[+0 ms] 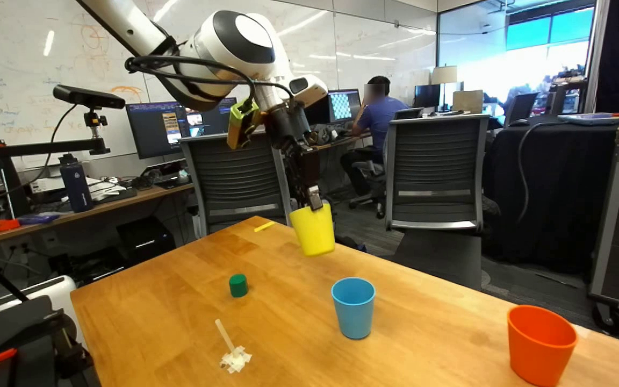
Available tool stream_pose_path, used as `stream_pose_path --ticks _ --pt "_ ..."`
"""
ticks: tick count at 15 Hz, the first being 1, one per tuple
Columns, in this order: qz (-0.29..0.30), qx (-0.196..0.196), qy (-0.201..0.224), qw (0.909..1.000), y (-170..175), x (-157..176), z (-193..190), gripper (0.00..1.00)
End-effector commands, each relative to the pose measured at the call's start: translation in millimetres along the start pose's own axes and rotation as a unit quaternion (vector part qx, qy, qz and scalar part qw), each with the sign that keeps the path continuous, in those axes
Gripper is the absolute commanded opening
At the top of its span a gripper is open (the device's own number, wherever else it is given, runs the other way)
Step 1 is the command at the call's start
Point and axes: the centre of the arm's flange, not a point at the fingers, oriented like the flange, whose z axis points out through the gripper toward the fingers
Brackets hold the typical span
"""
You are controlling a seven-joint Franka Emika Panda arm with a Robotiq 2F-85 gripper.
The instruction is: Put the yellow cup in the blue cup then pick the orange cup and put it in the yellow cup
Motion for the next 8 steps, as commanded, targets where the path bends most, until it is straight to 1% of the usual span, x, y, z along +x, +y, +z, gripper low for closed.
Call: stream_pose_path --ticks 1,8 --pt "-0.002 0.003 0.004 1.0 24.1 0.1 6.2 0.01" --pt "0.01 -0.008 -0.008 0.9999 44.2 19.5 25.6 0.02"
